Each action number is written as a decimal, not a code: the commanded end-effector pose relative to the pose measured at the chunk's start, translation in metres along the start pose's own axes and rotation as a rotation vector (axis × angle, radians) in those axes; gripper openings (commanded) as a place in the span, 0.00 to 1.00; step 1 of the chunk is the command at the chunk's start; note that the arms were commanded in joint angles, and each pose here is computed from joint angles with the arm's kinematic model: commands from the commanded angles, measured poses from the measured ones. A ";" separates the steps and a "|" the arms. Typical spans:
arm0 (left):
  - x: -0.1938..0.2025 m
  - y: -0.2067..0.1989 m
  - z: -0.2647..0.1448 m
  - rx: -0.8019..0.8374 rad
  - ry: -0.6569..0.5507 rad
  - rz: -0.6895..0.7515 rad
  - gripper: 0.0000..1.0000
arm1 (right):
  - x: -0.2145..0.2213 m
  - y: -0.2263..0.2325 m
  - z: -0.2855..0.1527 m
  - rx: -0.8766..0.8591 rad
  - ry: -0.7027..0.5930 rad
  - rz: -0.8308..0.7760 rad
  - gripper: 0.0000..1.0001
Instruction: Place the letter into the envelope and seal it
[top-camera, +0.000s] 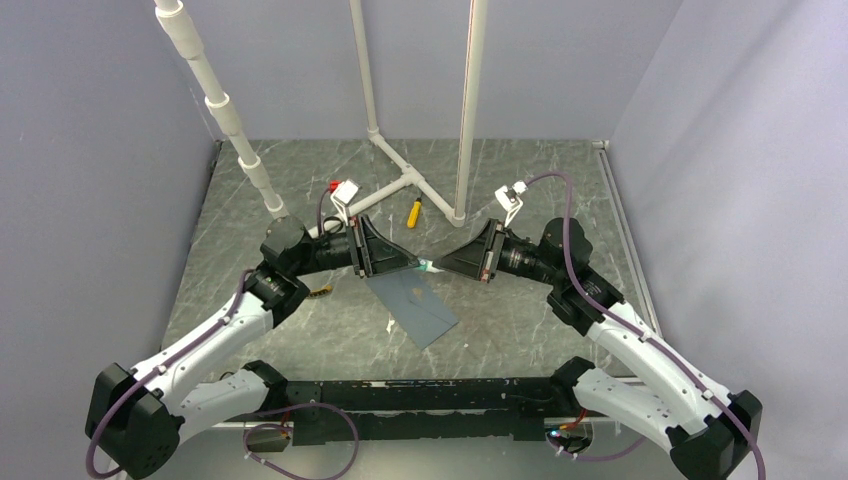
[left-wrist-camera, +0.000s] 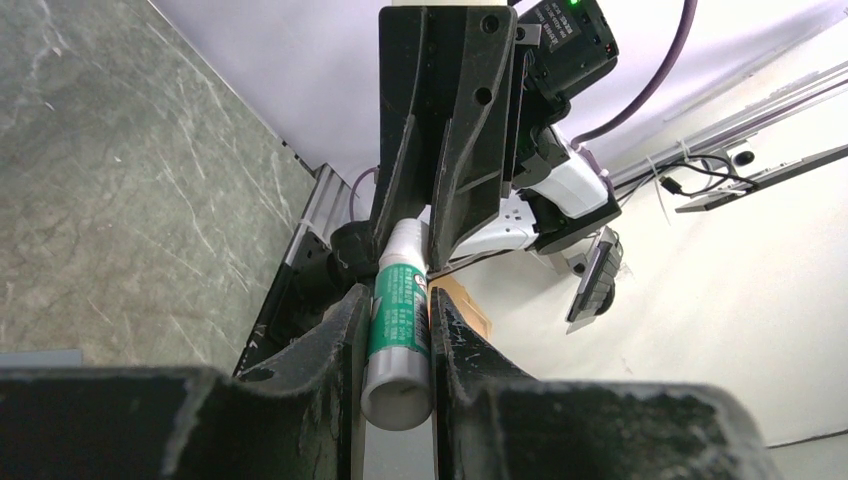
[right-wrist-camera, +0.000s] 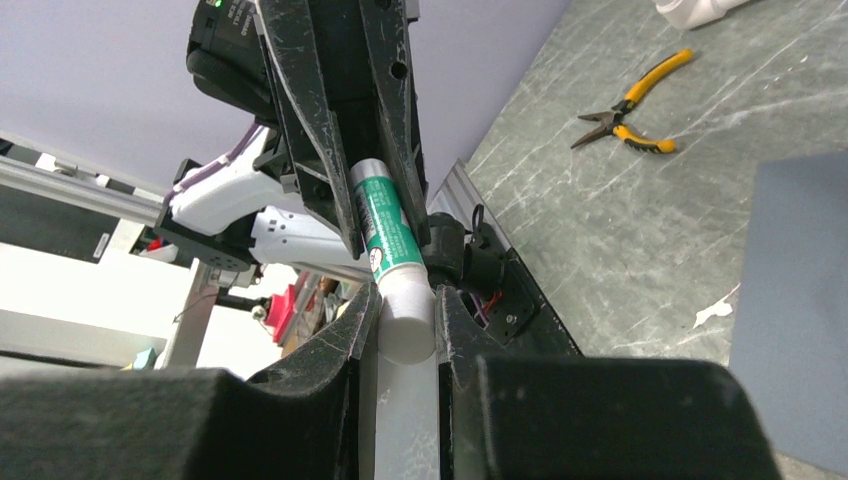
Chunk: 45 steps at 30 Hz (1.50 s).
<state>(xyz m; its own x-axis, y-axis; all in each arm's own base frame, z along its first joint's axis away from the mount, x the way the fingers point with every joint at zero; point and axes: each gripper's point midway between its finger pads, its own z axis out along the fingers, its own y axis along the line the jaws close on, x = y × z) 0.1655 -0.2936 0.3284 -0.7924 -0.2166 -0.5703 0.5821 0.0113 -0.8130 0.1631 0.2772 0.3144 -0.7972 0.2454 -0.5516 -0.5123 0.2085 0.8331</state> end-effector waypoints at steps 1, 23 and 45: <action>-0.022 -0.035 0.003 0.115 -0.098 0.136 0.03 | 0.018 0.005 0.004 -0.045 0.097 0.016 0.00; -0.037 -0.011 -0.003 -0.010 -0.251 0.006 0.03 | -0.033 -0.001 -0.016 0.021 -0.324 -0.109 0.00; -0.051 -0.008 0.003 -0.033 -0.293 -0.067 0.03 | -0.034 0.025 0.001 -0.127 -0.335 -0.086 0.00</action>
<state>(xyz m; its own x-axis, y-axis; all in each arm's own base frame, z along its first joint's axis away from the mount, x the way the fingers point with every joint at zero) 0.2038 -0.2885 0.3339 -0.7778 -0.4544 -0.4343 0.4585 0.0624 -0.8865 0.1849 0.2762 0.3308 -0.6430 0.5274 -0.5554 -0.5727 0.1504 0.8058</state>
